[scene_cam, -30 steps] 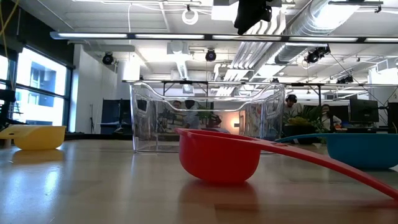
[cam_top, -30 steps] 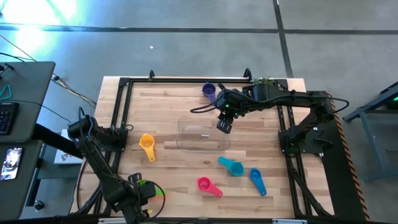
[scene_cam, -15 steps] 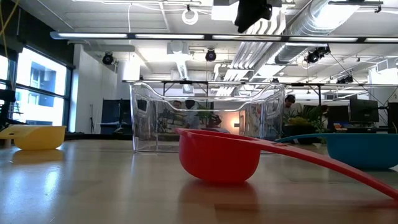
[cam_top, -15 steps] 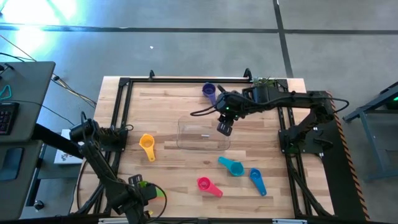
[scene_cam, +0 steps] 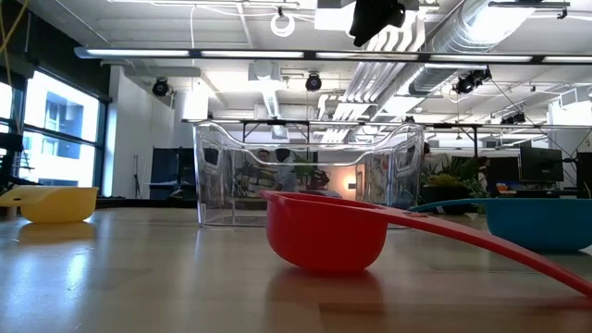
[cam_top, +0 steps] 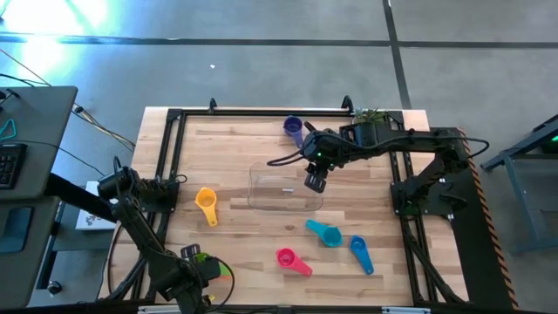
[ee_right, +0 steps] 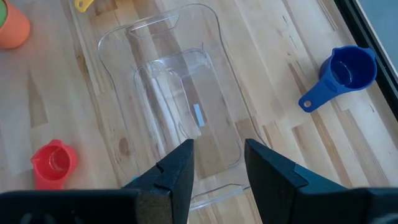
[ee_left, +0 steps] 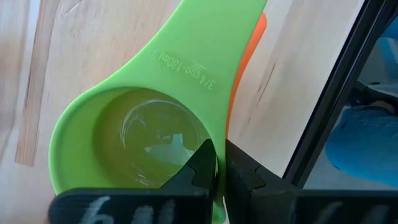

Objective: Nest measuring cups in basket
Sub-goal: Stack the green measuring cup on top of the orange measuring cup, then stack the dark blue measuring cup on top of the green measuring cup

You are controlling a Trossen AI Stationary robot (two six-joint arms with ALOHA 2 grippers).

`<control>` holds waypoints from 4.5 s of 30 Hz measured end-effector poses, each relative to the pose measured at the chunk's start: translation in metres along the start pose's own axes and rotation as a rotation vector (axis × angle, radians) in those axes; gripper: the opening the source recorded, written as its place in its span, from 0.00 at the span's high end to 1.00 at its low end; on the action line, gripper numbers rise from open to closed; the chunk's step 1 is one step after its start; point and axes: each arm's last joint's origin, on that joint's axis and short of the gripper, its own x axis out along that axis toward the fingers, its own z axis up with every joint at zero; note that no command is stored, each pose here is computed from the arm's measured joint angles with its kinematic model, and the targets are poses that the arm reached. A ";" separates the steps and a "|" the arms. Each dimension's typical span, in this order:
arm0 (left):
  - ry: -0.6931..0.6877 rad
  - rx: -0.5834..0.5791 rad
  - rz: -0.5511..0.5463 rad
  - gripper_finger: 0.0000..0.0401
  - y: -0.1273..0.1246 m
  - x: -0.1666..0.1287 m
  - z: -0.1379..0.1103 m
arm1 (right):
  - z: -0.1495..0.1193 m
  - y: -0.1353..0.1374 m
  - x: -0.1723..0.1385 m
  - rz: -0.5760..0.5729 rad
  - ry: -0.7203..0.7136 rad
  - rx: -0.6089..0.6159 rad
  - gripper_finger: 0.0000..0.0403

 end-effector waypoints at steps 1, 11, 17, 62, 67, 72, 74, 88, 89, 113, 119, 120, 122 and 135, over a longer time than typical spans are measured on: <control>0.000 -0.002 0.000 0.98 0.000 0.000 0.000 | 0.000 0.000 0.000 0.000 0.000 0.000 0.66; 0.046 -0.027 -0.014 0.87 0.001 0.001 0.005 | 0.000 0.000 0.000 0.000 0.000 0.000 0.66; 0.045 -0.028 -0.013 0.76 0.002 0.001 0.008 | 0.000 0.000 0.000 0.000 0.000 0.000 0.66; -0.462 0.013 0.373 0.73 0.178 -0.154 0.059 | 0.024 -0.137 0.004 -0.244 -0.086 0.160 0.66; -0.484 -0.023 0.371 0.73 0.202 -0.167 0.060 | 0.021 -0.170 0.000 -0.228 -0.097 0.245 0.60; -0.520 -0.048 0.396 0.73 0.218 -0.175 0.060 | 0.018 -0.197 -0.004 -0.265 -0.124 0.342 0.56; -0.522 -0.059 0.405 0.73 0.224 -0.177 0.060 | 0.018 -0.206 -0.006 -0.251 -0.151 0.392 0.56; -0.436 -0.084 0.495 0.73 0.261 -0.180 0.072 | 0.024 -0.265 0.041 -0.200 -0.199 0.654 0.56; -0.428 -0.082 0.505 0.73 0.263 -0.180 0.073 | 0.024 -0.269 0.047 -0.195 -0.192 0.667 0.56; -0.402 -0.145 0.528 0.73 0.318 -0.184 0.102 | 0.016 -0.293 0.138 -0.135 -0.012 0.728 0.56; -0.385 -0.158 0.485 0.73 0.328 -0.184 0.103 | 0.015 -0.289 0.156 -0.126 0.022 0.721 0.56; -0.389 -0.157 0.483 0.73 0.329 -0.184 0.104 | 0.015 -0.288 0.159 -0.124 0.028 0.719 0.56; -0.398 -0.161 0.485 0.73 0.332 -0.185 0.105 | 0.015 -0.285 0.164 -0.120 0.039 0.723 0.56; -0.406 -0.173 0.495 0.73 0.337 -0.185 0.107 | 0.016 -0.265 0.194 -0.135 0.097 0.729 0.56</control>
